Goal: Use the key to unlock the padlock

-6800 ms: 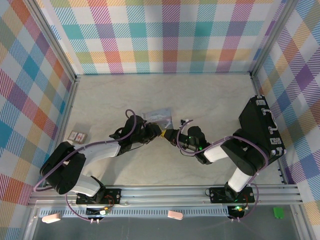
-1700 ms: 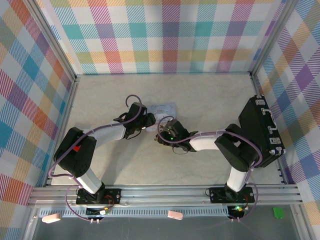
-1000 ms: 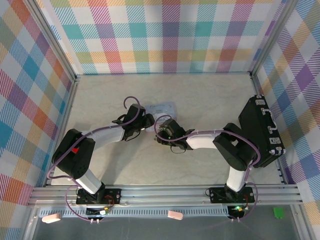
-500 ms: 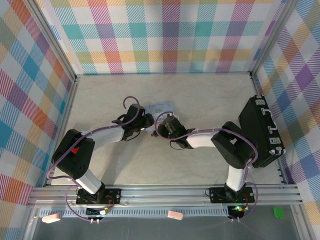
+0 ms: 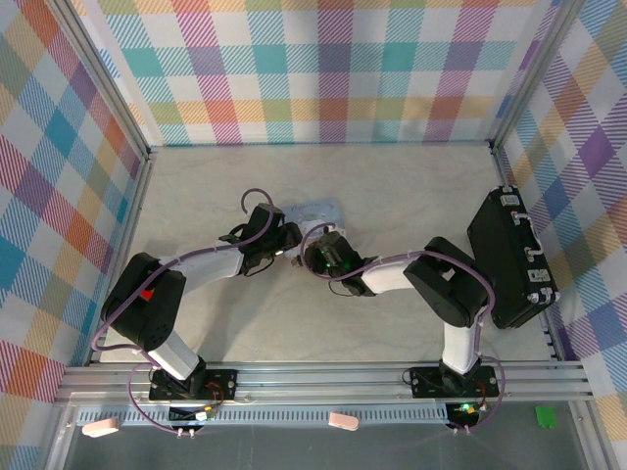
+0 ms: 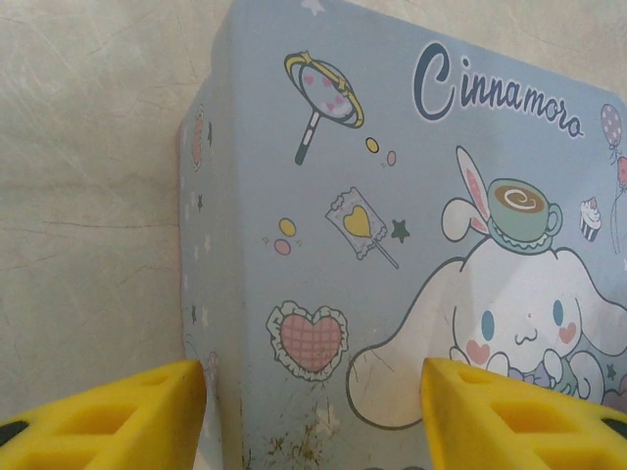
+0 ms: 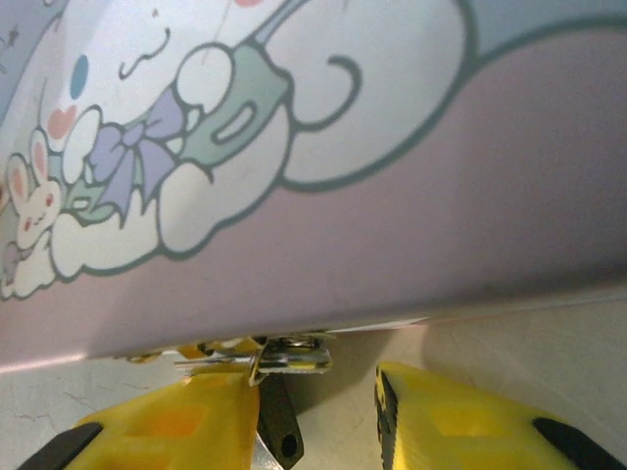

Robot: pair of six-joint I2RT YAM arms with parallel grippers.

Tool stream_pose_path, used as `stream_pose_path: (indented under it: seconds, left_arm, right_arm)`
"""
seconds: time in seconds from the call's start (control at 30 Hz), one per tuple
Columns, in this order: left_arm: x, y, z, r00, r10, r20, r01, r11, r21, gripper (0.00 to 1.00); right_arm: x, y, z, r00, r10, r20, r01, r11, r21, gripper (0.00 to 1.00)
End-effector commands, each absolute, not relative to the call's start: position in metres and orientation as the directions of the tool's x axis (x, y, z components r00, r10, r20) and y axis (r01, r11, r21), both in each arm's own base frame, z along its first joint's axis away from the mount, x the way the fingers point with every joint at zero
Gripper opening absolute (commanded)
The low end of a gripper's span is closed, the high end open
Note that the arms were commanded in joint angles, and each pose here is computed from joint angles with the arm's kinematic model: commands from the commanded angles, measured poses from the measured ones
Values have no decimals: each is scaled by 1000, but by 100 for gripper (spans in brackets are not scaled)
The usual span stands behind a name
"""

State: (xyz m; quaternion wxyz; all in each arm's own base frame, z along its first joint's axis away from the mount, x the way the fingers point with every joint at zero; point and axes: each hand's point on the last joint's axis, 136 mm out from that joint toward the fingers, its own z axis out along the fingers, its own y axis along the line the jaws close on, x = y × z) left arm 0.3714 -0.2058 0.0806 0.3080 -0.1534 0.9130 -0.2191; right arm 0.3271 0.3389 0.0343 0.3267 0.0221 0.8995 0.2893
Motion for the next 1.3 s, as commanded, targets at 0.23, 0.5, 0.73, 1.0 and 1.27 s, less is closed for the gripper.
stream_pose_path:
  seconds: [0.23,0.5,0.73,1.0,1.27]
  left_arm:
    - [338,-179,35,-838,-376,-396,-237,904,-357,59]
    - [337,-179,34,-839,-379,-390,-239,901,-361,58]
    - [337,-181,36,-838,-382,-389,-237,898,-371,58]
    - [334,-180,35,-840,-381,-388,-240,900,-364,57]
    - [334,-178,33,-838,-383,-389,-247,902,-354,57]
  right_arm:
    - [317,348,40,-788,250,-563,-149,809,569,46]
    - [316,354,45,-777,211,-594,-187,823,537,50]
    - [317,357,19,-812,170,-558,-158,857,491,46]
    - [318,358,12,-826,147,-544,-148,875,461,34]
    - [318,349,26,-822,266,-504,-95,808,581,17]
